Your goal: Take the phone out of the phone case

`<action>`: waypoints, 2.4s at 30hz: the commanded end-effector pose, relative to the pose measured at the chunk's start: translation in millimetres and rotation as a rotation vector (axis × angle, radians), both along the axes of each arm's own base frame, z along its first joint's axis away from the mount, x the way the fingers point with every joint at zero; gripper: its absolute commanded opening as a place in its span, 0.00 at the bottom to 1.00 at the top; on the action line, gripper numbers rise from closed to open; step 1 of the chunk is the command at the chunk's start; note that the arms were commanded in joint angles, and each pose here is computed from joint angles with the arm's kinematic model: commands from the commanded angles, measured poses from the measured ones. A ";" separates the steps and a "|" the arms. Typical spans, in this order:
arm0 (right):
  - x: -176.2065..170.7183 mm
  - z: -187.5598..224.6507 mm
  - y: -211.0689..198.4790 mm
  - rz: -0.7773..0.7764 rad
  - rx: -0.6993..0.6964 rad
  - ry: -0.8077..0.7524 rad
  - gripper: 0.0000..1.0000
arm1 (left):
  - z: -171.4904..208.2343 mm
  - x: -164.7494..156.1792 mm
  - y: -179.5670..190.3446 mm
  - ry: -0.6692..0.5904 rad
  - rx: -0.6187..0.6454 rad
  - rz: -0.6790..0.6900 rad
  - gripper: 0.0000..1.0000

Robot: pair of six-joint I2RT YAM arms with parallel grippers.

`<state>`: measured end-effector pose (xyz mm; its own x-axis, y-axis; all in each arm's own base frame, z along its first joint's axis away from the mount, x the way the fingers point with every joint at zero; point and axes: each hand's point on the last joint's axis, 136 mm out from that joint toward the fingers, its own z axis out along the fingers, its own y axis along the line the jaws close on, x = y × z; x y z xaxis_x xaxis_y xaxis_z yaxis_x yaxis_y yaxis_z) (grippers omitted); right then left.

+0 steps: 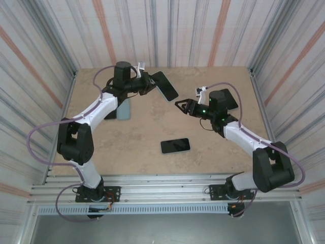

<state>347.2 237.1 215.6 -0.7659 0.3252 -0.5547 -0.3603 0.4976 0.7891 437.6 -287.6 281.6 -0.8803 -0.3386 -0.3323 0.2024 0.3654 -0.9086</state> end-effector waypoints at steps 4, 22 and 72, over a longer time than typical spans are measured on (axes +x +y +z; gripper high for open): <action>-2.4 38.7 15.3 -0.110 0.278 0.028 0.62 | 54.9 -18.2 0.8 -0.070 -0.135 -0.023 0.11; -11.8 60.9 38.5 -0.072 0.450 0.046 0.39 | 69.4 -29.4 -4.8 -0.062 -0.194 -0.022 0.10; 3.1 60.7 32.3 -0.016 0.189 -0.221 0.10 | 164.8 -91.4 -6.0 -0.087 -0.450 -0.082 0.01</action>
